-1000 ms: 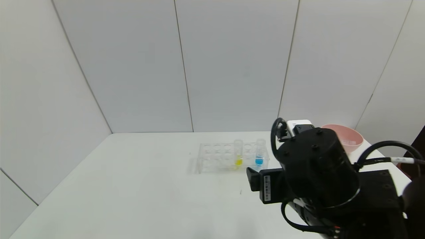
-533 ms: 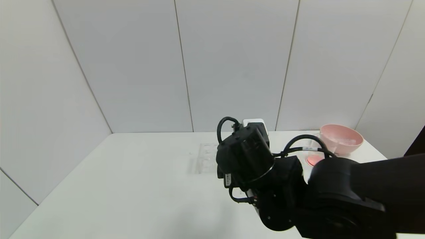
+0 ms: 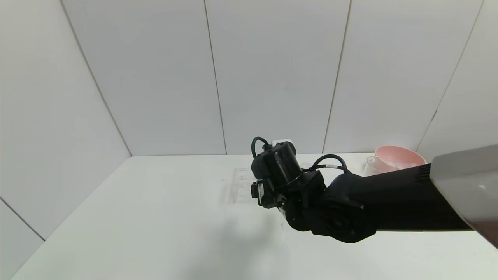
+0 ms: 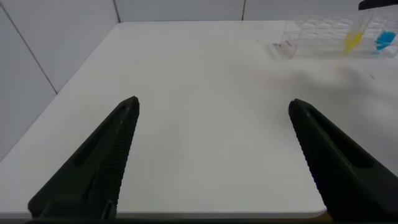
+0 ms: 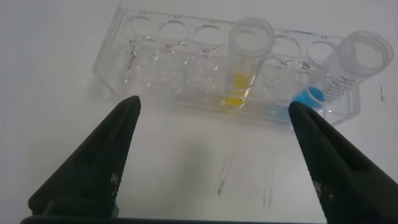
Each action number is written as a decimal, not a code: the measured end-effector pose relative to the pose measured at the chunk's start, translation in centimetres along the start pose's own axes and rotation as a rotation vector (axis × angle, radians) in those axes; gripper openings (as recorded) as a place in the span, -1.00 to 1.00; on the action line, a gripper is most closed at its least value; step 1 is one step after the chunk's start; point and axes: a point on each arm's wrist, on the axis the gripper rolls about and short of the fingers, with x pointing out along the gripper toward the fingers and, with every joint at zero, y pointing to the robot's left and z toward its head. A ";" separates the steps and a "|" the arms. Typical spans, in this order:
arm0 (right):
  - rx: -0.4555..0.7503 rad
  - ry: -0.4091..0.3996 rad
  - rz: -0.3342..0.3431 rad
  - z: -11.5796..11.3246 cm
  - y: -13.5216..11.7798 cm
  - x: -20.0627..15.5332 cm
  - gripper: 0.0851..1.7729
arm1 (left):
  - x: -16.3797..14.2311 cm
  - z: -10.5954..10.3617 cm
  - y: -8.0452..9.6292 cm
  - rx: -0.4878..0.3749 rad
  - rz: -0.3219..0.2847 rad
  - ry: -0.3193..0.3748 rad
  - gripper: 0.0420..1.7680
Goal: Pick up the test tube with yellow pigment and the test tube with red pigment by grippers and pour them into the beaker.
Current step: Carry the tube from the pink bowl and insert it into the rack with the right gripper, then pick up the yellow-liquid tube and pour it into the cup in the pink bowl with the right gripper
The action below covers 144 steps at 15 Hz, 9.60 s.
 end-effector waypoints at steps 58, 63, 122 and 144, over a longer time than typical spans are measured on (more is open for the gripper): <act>0.003 -0.173 -0.052 3.3 -2.8 4.0 -0.48 | 0.0 0.0 0.0 0.000 0.000 0.000 0.94; 0.003 -0.176 -0.045 3.6 -2.9 3.1 -0.48 | 0.0 0.0 0.0 0.000 0.000 0.000 0.94; -0.778 0.396 0.073 10.1 -38.0 1.7 -0.48 | 0.0 0.0 0.0 0.000 0.000 0.000 0.94; -1.073 0.675 -0.081 9.6 -32.7 2.4 -0.48 | 0.0 0.0 0.0 0.000 0.000 0.000 0.94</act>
